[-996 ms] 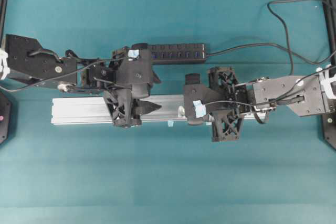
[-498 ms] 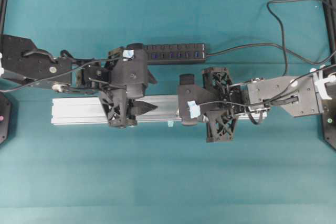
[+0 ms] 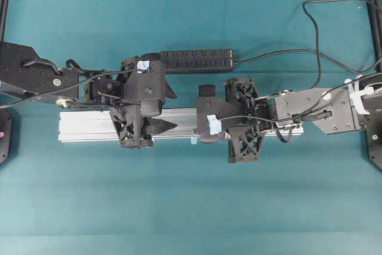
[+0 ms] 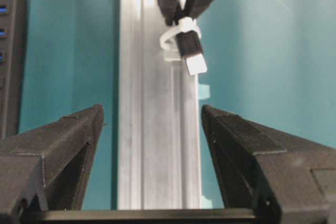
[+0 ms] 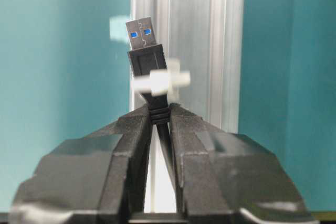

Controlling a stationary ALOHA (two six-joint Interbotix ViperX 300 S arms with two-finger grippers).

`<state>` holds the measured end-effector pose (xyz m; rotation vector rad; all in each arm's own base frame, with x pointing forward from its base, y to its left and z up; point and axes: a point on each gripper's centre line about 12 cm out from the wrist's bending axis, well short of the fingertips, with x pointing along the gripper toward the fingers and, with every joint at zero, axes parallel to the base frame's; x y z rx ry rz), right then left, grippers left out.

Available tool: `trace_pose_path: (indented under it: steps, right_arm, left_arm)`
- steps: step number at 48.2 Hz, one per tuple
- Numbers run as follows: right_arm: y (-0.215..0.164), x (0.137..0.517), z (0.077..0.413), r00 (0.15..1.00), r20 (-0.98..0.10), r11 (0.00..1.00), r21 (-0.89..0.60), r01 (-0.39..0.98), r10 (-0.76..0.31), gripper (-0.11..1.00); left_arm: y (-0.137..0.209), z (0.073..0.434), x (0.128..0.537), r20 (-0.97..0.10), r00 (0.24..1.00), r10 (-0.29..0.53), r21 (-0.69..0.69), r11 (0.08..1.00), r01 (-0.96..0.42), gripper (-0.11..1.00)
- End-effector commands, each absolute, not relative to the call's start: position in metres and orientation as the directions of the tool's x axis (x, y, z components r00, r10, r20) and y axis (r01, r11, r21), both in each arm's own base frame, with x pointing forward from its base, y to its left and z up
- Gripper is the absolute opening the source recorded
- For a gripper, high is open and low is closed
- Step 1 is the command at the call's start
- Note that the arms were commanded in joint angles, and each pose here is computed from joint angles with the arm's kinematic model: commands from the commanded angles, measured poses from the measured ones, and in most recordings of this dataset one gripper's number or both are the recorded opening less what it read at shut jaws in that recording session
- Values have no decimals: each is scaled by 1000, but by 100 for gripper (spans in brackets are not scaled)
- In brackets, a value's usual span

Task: Pass the USB cable through three rings with both arms.

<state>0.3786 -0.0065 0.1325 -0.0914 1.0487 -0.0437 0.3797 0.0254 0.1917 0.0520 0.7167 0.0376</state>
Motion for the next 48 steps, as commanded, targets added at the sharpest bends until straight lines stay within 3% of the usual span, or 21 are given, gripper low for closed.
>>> trace_pose_path:
  steps: [1,22,48]
  right_arm:
    - [-7,385,140,534,-842,997,-68,33,-75,-4]
    - [-7,383,140,542,-837,997,-41,71,-73,-4]
    - [-7,384,141,544,-836,996,-38,76,-73,-4]
  left_arm:
    - [24,202,381,-631,774,50,62,998,-14,79]
    - [11,198,379,-632,775,25,24,1000,-13,79]
    - [6,175,405,-619,785,12,-19,999,-30,77]
